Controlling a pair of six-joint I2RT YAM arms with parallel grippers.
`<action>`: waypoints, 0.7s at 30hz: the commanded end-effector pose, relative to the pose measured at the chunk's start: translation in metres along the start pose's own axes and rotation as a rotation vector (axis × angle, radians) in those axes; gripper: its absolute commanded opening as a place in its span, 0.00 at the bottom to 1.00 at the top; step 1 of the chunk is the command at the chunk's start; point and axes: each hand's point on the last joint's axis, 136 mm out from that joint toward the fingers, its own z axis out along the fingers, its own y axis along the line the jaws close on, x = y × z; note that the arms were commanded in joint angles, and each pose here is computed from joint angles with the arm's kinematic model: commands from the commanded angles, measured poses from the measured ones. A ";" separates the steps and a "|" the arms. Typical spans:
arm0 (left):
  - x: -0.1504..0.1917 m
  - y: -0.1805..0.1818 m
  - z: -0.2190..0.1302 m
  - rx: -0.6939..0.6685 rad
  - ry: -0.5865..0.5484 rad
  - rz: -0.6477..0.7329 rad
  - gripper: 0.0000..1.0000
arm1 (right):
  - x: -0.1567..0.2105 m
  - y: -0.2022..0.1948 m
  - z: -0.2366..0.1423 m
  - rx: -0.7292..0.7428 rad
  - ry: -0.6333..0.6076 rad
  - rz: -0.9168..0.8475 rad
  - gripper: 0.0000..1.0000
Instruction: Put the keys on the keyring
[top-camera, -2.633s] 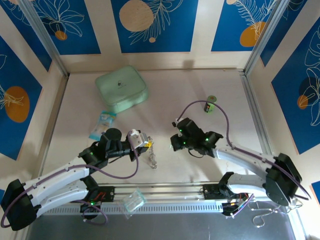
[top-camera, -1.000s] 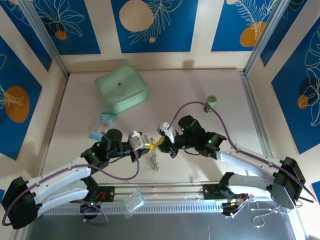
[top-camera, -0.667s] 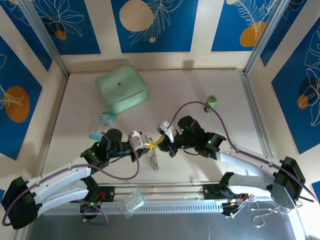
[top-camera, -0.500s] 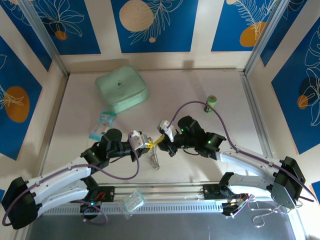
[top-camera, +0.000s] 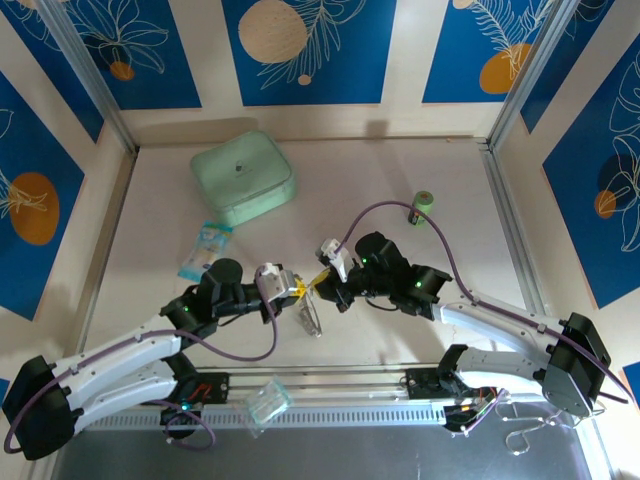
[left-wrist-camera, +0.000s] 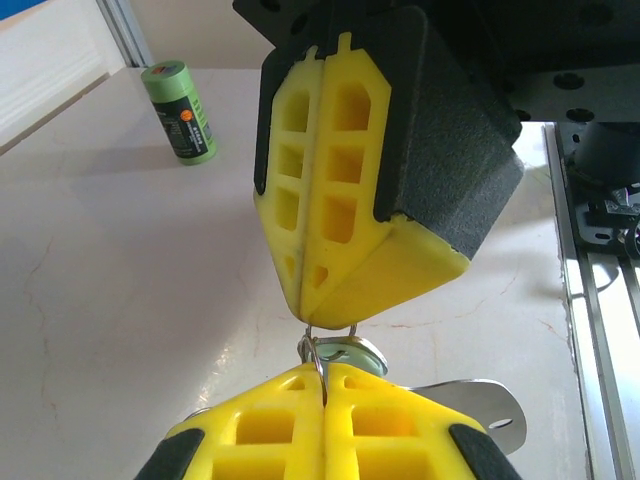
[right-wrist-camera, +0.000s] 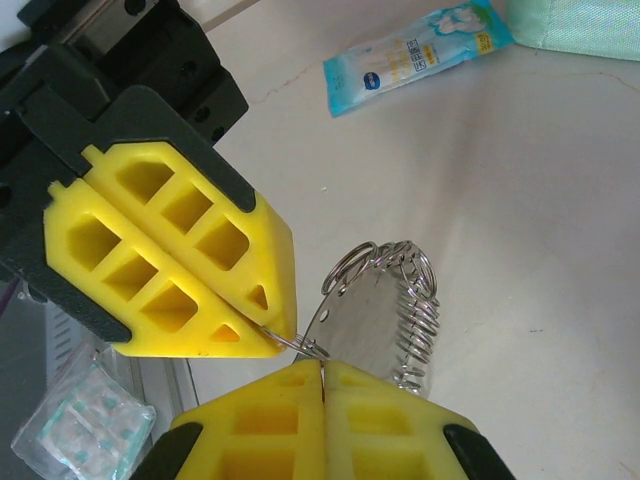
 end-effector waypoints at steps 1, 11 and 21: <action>-0.012 -0.003 -0.004 0.013 -0.059 0.042 0.00 | 0.000 -0.007 0.002 0.030 -0.012 0.027 0.00; -0.016 -0.003 -0.005 0.009 -0.081 0.047 0.00 | 0.009 -0.007 0.006 0.009 0.027 0.066 0.15; -0.029 -0.009 -0.003 0.054 -0.147 -0.014 0.00 | -0.001 -0.002 -0.029 -0.011 -0.077 -0.045 0.42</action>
